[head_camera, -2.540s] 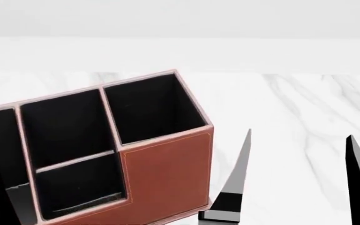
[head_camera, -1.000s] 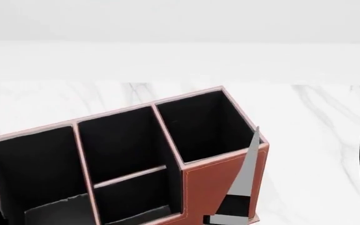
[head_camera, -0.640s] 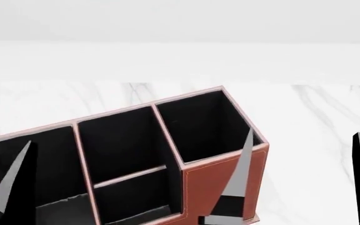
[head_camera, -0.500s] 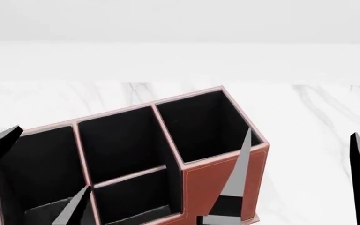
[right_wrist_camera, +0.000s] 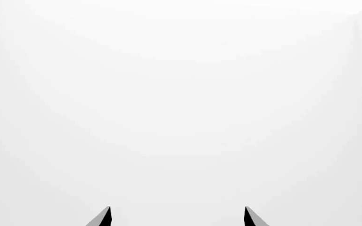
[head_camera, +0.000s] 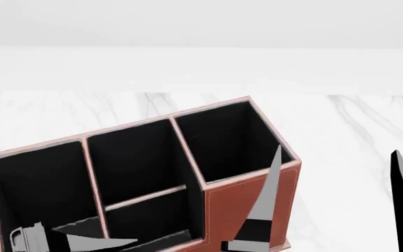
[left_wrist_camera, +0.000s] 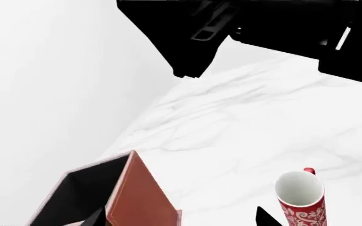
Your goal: Pick up the book and place it in the front compartment of the caddy.
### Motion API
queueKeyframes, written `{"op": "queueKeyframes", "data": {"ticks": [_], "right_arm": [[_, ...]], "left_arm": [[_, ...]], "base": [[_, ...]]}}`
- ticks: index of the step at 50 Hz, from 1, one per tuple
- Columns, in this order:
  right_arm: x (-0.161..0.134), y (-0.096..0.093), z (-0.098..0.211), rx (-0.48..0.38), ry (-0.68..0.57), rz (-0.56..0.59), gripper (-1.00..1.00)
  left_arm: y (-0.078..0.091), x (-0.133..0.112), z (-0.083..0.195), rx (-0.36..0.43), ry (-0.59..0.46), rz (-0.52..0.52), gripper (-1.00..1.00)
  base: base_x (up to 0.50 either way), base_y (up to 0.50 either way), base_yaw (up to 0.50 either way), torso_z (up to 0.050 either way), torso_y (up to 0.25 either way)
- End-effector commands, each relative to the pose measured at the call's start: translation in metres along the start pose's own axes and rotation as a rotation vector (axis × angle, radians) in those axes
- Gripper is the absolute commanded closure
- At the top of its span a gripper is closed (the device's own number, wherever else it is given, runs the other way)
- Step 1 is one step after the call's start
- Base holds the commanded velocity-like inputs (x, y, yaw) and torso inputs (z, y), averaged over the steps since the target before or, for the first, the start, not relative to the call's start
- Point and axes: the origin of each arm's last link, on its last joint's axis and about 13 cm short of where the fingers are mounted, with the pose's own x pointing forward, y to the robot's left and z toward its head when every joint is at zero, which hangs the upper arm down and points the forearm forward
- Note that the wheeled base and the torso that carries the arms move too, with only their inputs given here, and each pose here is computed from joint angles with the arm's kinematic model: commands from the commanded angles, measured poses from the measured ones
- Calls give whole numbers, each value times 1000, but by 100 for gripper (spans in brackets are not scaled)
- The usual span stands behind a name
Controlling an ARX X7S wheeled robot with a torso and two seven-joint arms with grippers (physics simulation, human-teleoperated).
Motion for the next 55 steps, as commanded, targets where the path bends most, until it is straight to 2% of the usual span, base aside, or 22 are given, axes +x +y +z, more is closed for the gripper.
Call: {"op": "queueKeyframes", "data": {"ticks": [1,15,28,32,33,35,39,44,45,47,55], "right_arm": [[0,-1,2,-4,-3,-6,-100],[0,1,-1,-11,7,-4,-100],[0,0,-2,-14,9,-7,-100],[0,0,-1,-14,7,-10,-100],[0,0,-1,-14,8,-10,-100],[0,0,-2,-17,10,-9,-100],[0,0,-3,-19,15,-12,-100],[0,0,-4,-21,16,-11,-100],[0,0,-4,-22,17,-11,-100],[0,0,-5,-20,21,-13,-100],[0,0,-6,-18,24,-9,-100]], "left_arm": [[-6,4,-9,16,83,-90,-100],[-21,7,-20,-37,191,-169,-100],[-23,9,-18,-109,251,-207,-100],[-24,10,-18,-153,268,-222,-100],[-24,11,-18,-153,267,-221,-100],[-23,12,-19,-204,289,-211,-100],[-20,14,-22,-203,319,-188,-100],[-17,16,-24,-265,361,-160,-100],[-13,19,-25,-253,354,-136,-100],[-12,20,-25,-281,373,-129,-100],[-4,25,-25,-313,442,-75,-100]], "base": [[0,0,0,0,0],[0,0,0,0,0],[0,0,0,0,0],[0,0,0,0,0],[0,0,0,0,0],[0,0,0,0,0],[0,0,0,0,0],[0,0,0,0,0],[0,0,0,0,0],[0,0,0,0,0],[0,0,0,0,0]]}}
